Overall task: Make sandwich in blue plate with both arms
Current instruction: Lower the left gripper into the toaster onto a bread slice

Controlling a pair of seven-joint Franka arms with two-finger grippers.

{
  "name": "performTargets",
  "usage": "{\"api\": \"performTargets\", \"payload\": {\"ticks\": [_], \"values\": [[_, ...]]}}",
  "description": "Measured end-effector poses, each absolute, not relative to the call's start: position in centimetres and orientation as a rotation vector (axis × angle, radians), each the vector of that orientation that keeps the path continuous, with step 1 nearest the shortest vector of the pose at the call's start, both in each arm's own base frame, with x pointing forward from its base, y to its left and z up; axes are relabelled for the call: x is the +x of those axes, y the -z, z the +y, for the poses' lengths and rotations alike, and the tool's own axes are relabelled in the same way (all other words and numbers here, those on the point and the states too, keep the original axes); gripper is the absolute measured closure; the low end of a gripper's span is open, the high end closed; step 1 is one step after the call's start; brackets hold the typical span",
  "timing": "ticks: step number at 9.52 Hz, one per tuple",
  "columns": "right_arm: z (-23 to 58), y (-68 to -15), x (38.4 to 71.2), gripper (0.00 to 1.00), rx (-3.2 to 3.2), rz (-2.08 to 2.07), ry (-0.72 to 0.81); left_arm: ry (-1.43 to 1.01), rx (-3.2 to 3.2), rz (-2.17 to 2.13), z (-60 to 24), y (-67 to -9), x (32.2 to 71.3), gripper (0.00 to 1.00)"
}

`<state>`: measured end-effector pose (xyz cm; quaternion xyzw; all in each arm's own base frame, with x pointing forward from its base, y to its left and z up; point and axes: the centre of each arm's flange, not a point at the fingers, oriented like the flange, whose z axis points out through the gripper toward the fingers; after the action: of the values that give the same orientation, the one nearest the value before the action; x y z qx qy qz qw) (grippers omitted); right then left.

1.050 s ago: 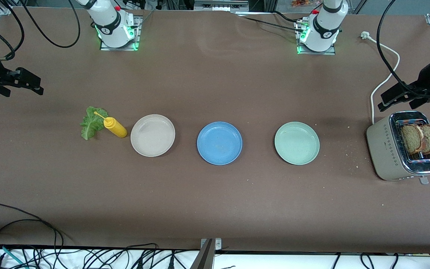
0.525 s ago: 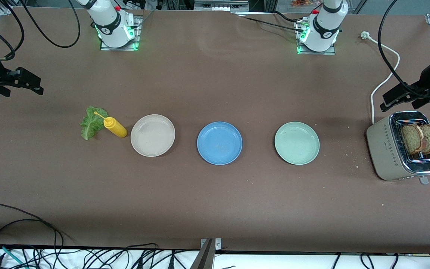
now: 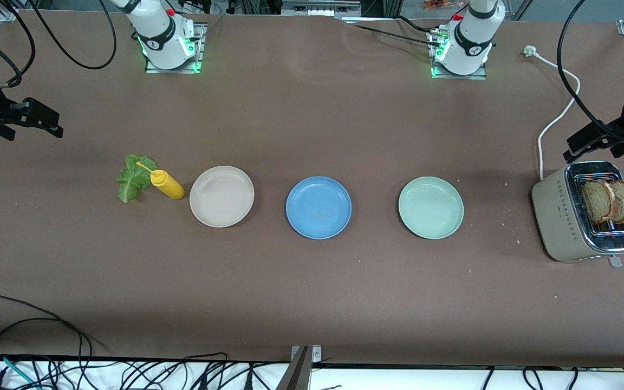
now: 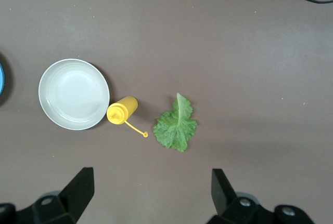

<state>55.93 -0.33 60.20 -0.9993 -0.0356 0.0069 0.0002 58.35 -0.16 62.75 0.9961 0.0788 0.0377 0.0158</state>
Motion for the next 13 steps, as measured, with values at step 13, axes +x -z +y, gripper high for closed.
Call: {"api": "performTargets", "payload": {"ticks": [13], "values": [[-0.33,-60.20,55.93,0.00,-3.139,-0.112,-0.022,-0.091,3.100,0.248,-0.03,-62.47,58.27,0.00]]}}
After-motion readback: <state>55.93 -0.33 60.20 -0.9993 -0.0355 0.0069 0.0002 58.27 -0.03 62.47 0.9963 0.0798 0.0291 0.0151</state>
